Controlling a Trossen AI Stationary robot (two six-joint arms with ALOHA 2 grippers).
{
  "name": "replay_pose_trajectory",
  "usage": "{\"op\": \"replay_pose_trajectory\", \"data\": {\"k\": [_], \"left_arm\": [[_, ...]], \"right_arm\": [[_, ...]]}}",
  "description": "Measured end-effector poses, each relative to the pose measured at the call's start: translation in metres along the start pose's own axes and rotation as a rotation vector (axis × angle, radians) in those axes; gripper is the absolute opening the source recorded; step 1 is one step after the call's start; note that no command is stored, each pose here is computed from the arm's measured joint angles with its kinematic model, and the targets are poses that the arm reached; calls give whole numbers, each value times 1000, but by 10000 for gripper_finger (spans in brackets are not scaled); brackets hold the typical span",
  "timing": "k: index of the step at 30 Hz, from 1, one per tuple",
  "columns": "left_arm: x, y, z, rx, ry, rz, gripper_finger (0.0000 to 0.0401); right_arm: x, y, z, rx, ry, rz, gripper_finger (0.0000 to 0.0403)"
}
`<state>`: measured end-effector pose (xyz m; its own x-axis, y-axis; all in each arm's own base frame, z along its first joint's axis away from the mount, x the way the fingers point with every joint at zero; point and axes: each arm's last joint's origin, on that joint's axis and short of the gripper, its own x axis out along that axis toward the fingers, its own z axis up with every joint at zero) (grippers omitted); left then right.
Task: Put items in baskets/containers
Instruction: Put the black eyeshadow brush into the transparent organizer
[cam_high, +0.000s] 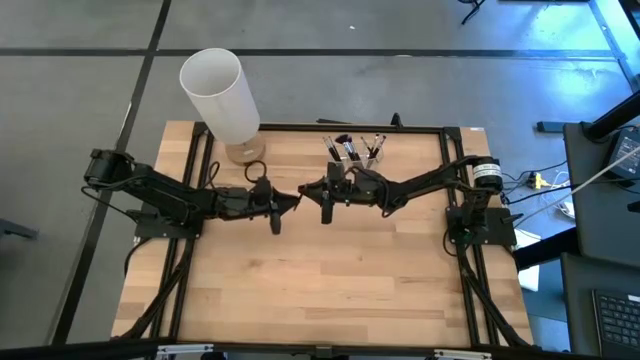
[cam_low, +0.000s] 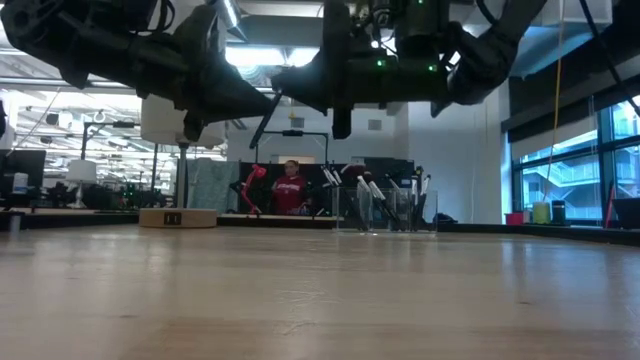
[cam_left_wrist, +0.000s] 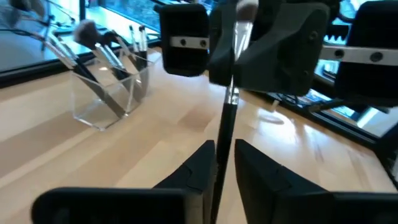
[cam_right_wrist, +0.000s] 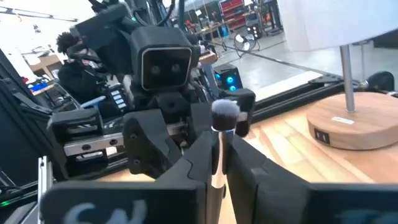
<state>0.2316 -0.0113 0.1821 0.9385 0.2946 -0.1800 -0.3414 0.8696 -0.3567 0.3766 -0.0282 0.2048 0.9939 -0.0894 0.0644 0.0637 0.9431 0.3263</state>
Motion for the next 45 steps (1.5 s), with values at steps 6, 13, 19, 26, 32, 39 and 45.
{"op": "replay_pose_trajectory", "data": {"k": [6, 13, 19, 26, 32, 39, 45], "left_arm": [[0, 1, -1, 20, -1, 37, 98], [-1, 10, -12, 81, 92, 150, 146], [-2, 13, -16, 85, 129, 187, 161], [-2, 13, -16, 82, 128, 188, 160], [-2, 12, -15, 76, 119, 183, 162], [-2, 13, -15, 81, 99, 219, 161], [-1, 18, -12, 69, 73, 270, 164]], "right_arm": [[4, -8, 2, -43, 85, -49, 33], [-1, -27, 41, -208, 332, -262, 37], [-30, -33, 86, -355, 474, -518, 39], [-81, -43, 117, -373, 408, -719, 39], [-112, -79, 94, -293, 328, -848, 38], [-134, -105, 67, -204, 331, -918, 45], [-138, -112, 66, -113, 327, -879, 95]]}}
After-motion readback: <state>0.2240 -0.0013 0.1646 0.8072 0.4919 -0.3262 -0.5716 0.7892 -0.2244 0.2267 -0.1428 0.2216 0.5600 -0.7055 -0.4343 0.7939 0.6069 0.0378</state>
